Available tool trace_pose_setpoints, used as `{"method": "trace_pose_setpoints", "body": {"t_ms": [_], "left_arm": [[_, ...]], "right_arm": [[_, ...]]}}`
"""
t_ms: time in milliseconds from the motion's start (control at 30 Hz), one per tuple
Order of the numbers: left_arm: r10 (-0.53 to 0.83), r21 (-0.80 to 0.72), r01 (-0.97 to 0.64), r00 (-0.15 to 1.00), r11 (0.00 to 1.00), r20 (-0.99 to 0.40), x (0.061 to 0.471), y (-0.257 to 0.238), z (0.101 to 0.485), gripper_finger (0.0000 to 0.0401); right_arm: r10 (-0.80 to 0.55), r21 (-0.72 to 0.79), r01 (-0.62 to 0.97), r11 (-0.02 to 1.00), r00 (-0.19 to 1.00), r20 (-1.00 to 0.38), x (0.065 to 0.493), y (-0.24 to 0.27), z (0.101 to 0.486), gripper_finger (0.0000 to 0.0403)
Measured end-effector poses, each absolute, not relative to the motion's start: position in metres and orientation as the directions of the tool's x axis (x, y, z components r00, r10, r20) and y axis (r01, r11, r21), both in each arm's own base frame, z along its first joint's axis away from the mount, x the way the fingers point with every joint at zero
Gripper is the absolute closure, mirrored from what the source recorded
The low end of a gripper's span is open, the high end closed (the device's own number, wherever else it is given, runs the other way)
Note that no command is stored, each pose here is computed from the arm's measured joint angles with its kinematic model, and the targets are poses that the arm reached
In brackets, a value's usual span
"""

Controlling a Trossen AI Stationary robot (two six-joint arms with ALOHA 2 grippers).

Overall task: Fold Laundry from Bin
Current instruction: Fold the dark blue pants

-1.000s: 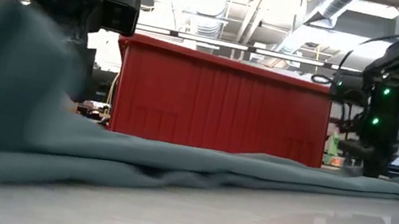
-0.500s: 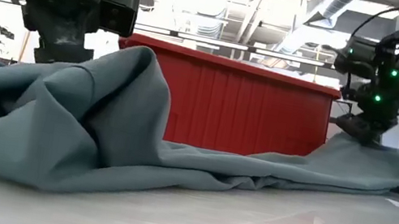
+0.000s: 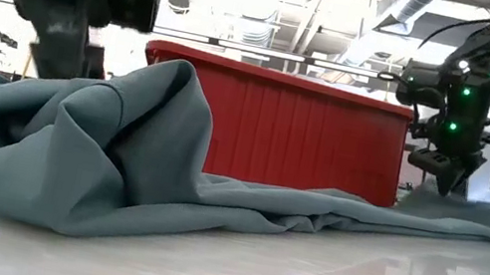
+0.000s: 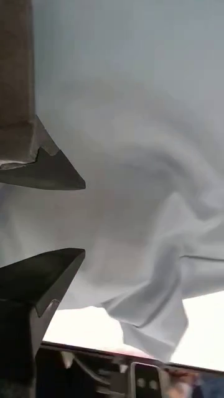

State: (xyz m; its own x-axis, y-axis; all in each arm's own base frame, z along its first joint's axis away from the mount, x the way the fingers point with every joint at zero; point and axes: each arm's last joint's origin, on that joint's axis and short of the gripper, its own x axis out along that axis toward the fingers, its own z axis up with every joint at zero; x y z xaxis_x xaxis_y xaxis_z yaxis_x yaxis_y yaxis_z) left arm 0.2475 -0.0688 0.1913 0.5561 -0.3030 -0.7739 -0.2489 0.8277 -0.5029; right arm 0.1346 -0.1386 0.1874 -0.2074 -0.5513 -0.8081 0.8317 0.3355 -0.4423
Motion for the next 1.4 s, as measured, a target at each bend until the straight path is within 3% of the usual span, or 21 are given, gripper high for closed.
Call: {"method": "trace_pose_setpoints", "body": {"t_ms": [133, 300, 500, 700, 833, 1067, 1400], "left_arm": [[-0.254, -0.482, -0.253, 0.601, 0.839, -0.758, 0.233, -0.063, 0.211, 0.025], [-0.315, -0.523, -0.274, 0.551, 0.807, -0.773, 0.2, -0.067, 0.23, 0.025], [-0.434, -0.542, -0.193, 0.413, 0.818, -0.801, 0.157, -0.091, 0.242, 0.025], [-0.476, -0.507, 0.02, 0.378, 0.862, -0.794, 0.128, -0.113, 0.249, 0.025], [-0.461, -0.458, 0.078, 0.276, 0.885, -0.844, 0.108, -0.126, 0.243, 0.025], [-0.408, -0.362, 0.26, 0.151, 0.895, -0.901, 0.093, -0.144, 0.23, 0.025], [-0.309, -0.249, 0.367, 0.115, 0.896, -0.944, 0.093, -0.165, 0.21, 0.025]], "right_arm": [[-0.535, -0.468, 0.82, 0.328, -0.247, -0.808, 0.135, -0.138, 0.203, 0.0165], [-0.564, -0.425, 0.834, 0.352, -0.173, -0.807, 0.143, -0.124, 0.236, 0.0142], [-0.597, -0.217, 0.875, 0.433, 0.098, -0.796, 0.157, -0.088, 0.274, 0.0145], [-0.525, 0.032, 0.792, 0.61, 0.434, -0.732, 0.185, -0.042, 0.288, 0.0145], [-0.472, 0.083, 0.713, 0.696, 0.542, -0.695, 0.208, -0.015, 0.284, 0.0145], [-0.421, 0.115, 0.674, 0.73, 0.576, -0.701, 0.238, 0.01, 0.265, 0.0145], [-0.401, 0.14, 0.703, 0.697, 0.545, -0.736, 0.253, 0.024, 0.245, 0.0145]]}}
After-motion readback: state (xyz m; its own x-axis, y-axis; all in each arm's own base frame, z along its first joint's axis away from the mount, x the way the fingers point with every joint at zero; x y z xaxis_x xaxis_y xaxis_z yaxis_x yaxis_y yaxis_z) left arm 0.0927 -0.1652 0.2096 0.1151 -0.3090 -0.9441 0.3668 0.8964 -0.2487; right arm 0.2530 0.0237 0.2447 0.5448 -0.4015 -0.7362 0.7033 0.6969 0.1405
